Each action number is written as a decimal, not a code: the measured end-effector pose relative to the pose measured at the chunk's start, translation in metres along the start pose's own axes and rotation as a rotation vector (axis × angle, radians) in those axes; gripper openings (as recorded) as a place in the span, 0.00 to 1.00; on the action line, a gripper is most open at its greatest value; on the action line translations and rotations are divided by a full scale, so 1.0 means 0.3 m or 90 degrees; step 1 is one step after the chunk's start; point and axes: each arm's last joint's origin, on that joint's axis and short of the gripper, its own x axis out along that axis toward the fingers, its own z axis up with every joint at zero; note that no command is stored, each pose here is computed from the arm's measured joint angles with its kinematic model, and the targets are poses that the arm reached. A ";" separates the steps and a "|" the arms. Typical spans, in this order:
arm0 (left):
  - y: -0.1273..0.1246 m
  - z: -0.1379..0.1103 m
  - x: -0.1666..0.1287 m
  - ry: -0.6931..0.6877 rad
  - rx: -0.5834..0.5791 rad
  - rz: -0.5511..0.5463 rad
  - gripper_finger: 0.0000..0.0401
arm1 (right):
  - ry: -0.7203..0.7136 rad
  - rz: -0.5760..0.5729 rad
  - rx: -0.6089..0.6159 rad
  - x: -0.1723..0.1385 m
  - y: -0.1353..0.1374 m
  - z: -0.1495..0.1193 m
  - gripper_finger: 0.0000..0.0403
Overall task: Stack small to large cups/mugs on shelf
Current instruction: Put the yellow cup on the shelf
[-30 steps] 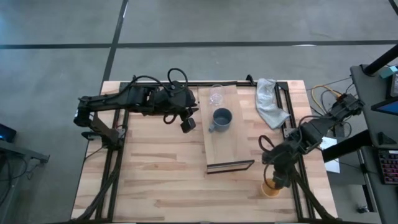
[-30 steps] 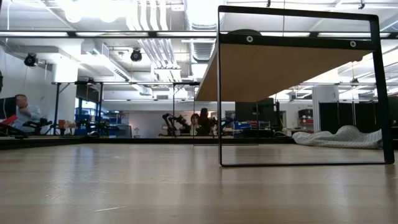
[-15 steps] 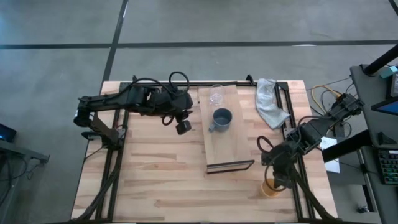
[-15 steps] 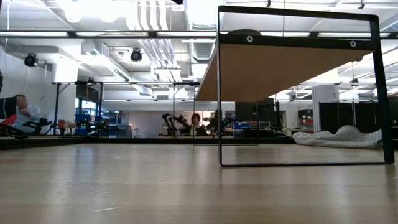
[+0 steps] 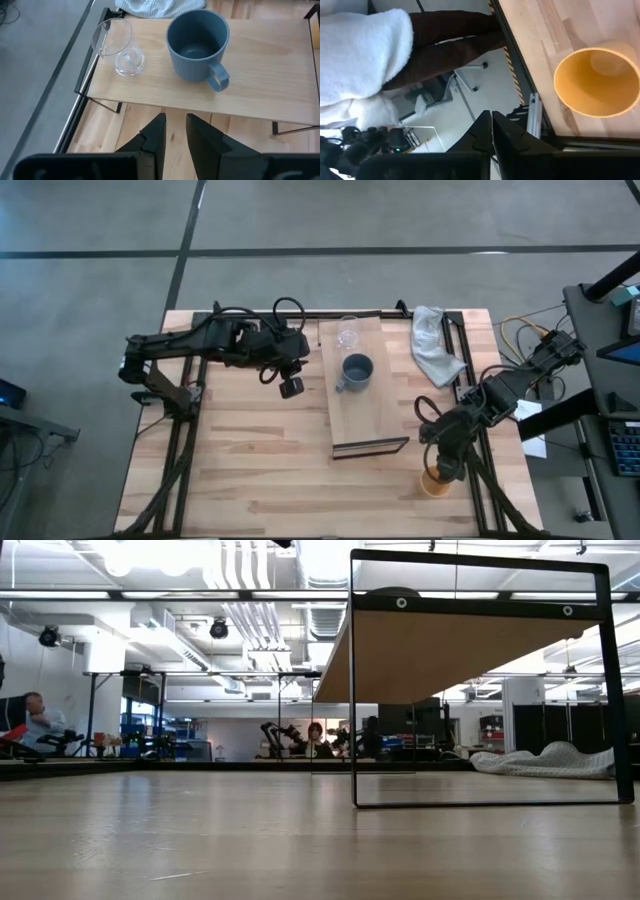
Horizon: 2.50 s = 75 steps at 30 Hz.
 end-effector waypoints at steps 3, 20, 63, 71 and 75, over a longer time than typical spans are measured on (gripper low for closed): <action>0.000 0.000 0.000 0.000 0.005 0.000 0.15 | -0.003 0.010 0.007 0.002 0.006 0.003 0.02; 0.000 0.001 0.001 -0.001 0.005 0.000 0.15 | -0.001 0.012 -0.031 0.007 0.009 0.003 0.38; -0.001 0.001 0.000 -0.001 0.008 0.000 0.15 | -0.111 -0.206 0.211 0.031 -0.063 -0.100 0.40; -0.001 0.001 0.000 -0.001 0.010 0.000 0.15 | -0.123 -0.217 0.294 0.057 -0.091 -0.098 0.40; -0.001 0.001 0.000 -0.001 0.010 0.000 0.15 | -0.133 -0.234 0.295 0.071 -0.114 -0.094 0.40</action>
